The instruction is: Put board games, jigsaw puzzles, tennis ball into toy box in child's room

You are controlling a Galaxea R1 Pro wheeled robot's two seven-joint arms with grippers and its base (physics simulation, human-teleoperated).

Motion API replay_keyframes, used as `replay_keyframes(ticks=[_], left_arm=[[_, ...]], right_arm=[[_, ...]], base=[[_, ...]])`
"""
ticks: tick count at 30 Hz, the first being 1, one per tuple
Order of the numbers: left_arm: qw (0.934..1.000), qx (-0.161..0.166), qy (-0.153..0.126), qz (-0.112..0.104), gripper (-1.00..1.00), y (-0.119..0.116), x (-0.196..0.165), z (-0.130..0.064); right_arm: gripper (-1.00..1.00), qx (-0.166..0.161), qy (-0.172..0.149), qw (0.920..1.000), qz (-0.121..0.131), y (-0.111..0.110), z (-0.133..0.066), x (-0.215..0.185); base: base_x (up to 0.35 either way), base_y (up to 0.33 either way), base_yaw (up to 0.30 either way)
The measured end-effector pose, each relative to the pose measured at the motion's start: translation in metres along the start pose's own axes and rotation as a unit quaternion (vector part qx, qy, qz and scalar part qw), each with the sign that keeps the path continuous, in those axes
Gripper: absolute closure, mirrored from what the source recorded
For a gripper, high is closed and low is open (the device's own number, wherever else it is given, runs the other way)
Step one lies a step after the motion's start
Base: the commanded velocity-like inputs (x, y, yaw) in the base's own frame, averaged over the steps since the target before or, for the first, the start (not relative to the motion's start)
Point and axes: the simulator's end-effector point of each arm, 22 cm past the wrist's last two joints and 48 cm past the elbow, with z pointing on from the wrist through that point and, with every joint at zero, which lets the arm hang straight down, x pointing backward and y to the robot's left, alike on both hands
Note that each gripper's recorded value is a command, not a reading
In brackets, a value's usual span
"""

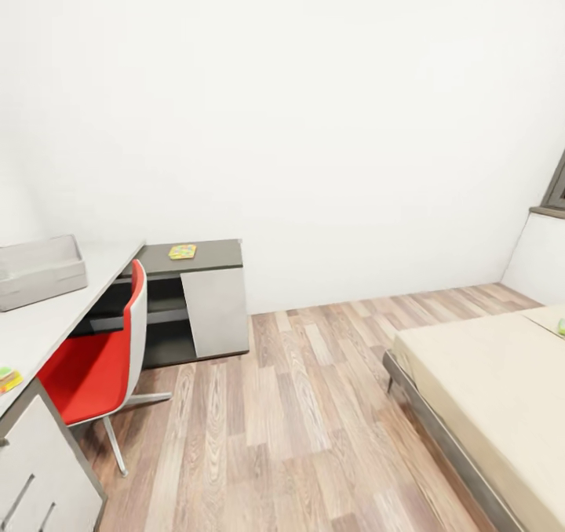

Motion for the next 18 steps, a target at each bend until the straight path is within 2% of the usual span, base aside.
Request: replay_keyframes(ticks=[12,18], left_arm=[[1.0000,0.000,0.000,0.000,-1.00,0.000,0.000,0.000],[1.0000,0.000,0.000,0.000,-1.00,0.000,-0.001,-0.010]], right_arm=[[-1.00,0.000,0.000,1.0000,0.000,-0.001,0.000,0.000],[-1.00,0.000,0.000,1.0000,0.000,0.000,-0.010,-0.001]], base=[[0.000,0.000,0.275],[0.000,0.000,0.275]])
